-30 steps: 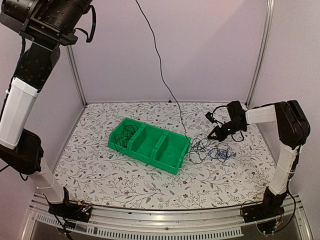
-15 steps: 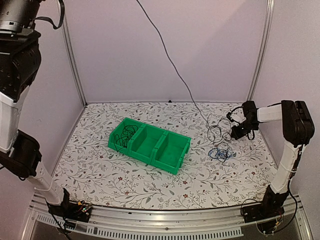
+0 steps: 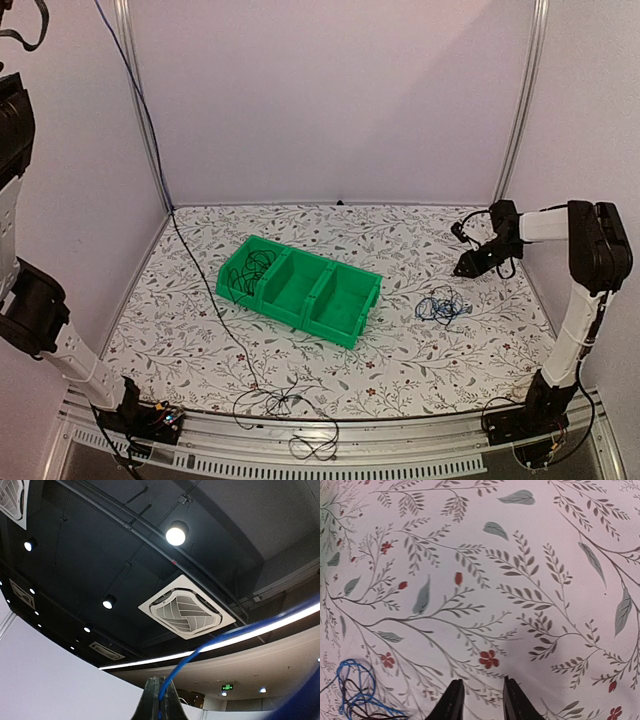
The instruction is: Untangle the cables
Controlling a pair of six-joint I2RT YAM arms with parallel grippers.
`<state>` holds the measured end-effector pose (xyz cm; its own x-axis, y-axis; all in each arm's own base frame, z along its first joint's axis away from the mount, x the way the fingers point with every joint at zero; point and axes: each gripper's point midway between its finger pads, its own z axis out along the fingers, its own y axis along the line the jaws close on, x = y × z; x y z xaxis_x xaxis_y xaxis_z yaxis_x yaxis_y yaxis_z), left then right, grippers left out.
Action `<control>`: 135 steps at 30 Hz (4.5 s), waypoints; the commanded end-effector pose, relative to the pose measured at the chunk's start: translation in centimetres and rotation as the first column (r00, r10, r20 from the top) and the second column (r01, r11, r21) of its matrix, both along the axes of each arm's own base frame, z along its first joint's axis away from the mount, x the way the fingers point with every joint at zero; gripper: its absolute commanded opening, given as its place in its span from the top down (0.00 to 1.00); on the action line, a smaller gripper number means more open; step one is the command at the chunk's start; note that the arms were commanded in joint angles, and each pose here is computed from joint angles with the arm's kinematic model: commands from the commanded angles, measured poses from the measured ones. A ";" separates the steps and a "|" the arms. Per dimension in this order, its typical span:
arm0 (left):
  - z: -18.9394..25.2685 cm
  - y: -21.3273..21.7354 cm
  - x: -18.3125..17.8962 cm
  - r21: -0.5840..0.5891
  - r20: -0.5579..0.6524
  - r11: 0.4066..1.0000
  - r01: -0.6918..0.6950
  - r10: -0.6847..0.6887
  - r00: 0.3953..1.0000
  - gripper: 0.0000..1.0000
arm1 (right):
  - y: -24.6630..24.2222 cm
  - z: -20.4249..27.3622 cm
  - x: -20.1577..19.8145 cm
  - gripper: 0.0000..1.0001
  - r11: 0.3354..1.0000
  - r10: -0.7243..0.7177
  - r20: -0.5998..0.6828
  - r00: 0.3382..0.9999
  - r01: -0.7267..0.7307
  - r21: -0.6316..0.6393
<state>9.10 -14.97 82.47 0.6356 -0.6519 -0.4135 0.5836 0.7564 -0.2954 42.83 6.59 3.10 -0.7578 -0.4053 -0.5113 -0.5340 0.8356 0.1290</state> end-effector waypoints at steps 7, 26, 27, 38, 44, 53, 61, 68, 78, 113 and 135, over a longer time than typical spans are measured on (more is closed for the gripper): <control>-8.1 -10.0 4.8 0.309 -0.211 0.945 -0.107 0.177 0.961 1.00 | 19.1 11.4 -18.4 0.43 0.593 0.748 0.287 0.598 -0.797 0.115; -3.9 -15.3 2.6 0.265 0.026 0.964 0.005 -0.012 1.000 1.00 | 26.6 21.3 -23.2 0.31 0.398 0.733 0.494 0.467 -0.884 0.246; -4.2 -15.3 3.0 0.274 0.003 0.962 -0.003 0.003 1.000 1.00 | 26.6 21.1 -23.5 0.30 0.394 0.737 0.490 0.466 -0.885 0.249; -11.2 -12.4 13.1 0.433 -0.295 0.880 -0.196 0.344 0.892 1.00 | 31.1 18.1 -30.3 0.34 0.202 0.821 0.516 0.244 -0.970 0.138; -14.4 -8.9 19.8 0.522 -0.356 0.813 -0.257 0.481 0.801 1.00 | 33.4 16.4 -34.2 0.39 -0.044 0.827 0.562 -0.020 -0.999 0.030; -24.4 -6.9 28.5 0.622 -0.490 0.772 -0.129 0.513 0.704 1.00 | 37.8 9.2 -37.3 0.39 -0.299 0.809 0.498 -0.312 -0.948 -0.109; -32.5 -6.3 29.7 0.598 -0.632 0.801 -0.011 0.480 0.609 1.00 | 41.0 7.4 -40.6 0.35 -0.391 0.744 0.542 -0.391 -0.913 -0.121; -33.6 -6.6 28.4 0.525 -0.695 0.847 0.082 0.371 0.616 1.00 | 43.2 4.7 -43.4 0.35 -0.461 0.718 0.532 -0.449 -0.879 -0.121; -32.3 -4.7 25.6 0.485 -0.694 0.870 0.093 0.318 0.646 1.00 | 44.2 -2.3 -42.1 0.48 -0.434 0.807 0.384 -0.449 -0.891 -0.131; -18.8 17.0 11.7 0.479 -0.535 0.659 -0.580 0.743 0.403 1.00 | 7.0 4.4 -12.2 0.98 0.648 0.762 0.121 0.637 -0.746 -0.154; -20.2 6.8 17.3 0.530 -0.554 0.788 -0.314 0.602 0.576 1.00 | 9.0 10.0 -6.7 0.42 0.802 0.582 0.182 0.793 -0.596 0.032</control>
<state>26.35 -6.48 62.96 0.2698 -0.0309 -0.9624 -0.2116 0.9732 -0.0906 35.82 13.63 5.78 -0.3408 -0.7710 -0.5380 -0.9332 0.3467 0.0943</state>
